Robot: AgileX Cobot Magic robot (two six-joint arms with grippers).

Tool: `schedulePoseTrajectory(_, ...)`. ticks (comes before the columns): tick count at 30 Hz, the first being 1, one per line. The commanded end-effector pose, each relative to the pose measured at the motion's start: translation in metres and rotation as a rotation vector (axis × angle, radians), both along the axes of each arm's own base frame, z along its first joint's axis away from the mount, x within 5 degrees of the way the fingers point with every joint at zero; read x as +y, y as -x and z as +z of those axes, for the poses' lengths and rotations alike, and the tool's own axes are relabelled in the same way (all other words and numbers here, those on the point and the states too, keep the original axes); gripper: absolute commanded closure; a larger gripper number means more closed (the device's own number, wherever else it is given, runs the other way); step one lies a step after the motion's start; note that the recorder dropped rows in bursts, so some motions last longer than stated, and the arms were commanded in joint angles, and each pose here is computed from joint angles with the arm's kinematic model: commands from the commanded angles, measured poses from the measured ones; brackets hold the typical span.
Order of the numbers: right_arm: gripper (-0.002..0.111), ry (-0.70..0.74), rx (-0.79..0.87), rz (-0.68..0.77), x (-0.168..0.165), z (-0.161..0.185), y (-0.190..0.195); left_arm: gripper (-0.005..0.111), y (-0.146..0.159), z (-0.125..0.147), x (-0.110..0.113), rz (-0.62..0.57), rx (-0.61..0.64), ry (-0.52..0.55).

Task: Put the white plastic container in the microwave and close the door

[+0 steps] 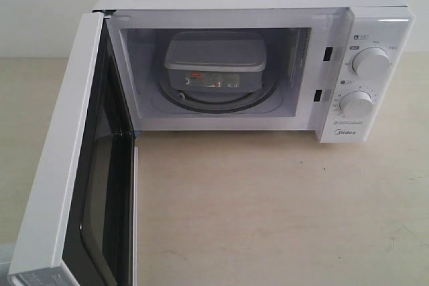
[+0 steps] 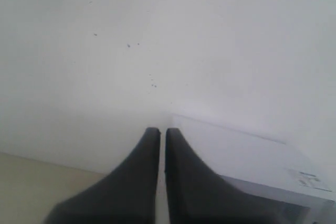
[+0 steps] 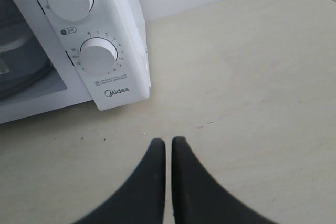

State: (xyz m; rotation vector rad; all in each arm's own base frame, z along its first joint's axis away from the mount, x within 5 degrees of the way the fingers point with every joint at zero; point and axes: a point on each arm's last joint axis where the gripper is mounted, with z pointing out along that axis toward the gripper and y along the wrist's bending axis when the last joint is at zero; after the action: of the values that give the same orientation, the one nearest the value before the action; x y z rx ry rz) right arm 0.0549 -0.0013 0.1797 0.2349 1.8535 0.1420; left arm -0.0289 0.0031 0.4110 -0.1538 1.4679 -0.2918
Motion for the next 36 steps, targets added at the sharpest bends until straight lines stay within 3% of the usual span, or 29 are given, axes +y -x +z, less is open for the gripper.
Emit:
schedulePoseTrajectory(1,0.108,0.010,-0.020,-0.007,-0.001,0.002,0.000,0.102,-0.007,0.005,-0.006,-0.070,0.028,0.073)
schedulePoseTrajectory(4,0.108,0.010,-0.020,-0.007,-0.001,0.002,0.000,0.102,-0.035,-0.003,-0.009,-0.075,0.212,-0.002)
schedulePoseTrajectory(7,0.108,0.010,-0.020,-0.007,-0.001,0.002,0.000,0.102,-0.070,-0.010,-0.013,-0.081,0.450,-0.032)
schedulePoseTrajectory(10,0.108,0.010,-0.020,-0.007,-0.001,0.002,0.000,0.102,-0.099,-0.016,-0.016,-0.112,0.709,-0.135)
schedulePoseTrajectory(14,0.108,0.010,-0.020,-0.007,-0.001,0.002,0.000,0.102,-0.137,-0.023,-0.025,-0.254,0.909,-0.296)
schedulePoseTrajectory(17,0.108,0.010,-0.020,-0.007,-0.001,0.002,0.000,0.102,-0.166,-0.036,-0.037,-0.411,0.977,-0.359)
schedulePoseTrajectory(24,0.108,0.010,-0.020,-0.007,-0.001,0.002,0.000,0.102,-0.210,-0.062,-0.058,-0.670,1.052,-0.335)
schedulePoseTrajectory(36,0.108,0.010,-0.020,-0.007,-0.001,0.002,0.000,0.102,-0.252,-0.085,-0.077,-0.855,0.995,-0.251)
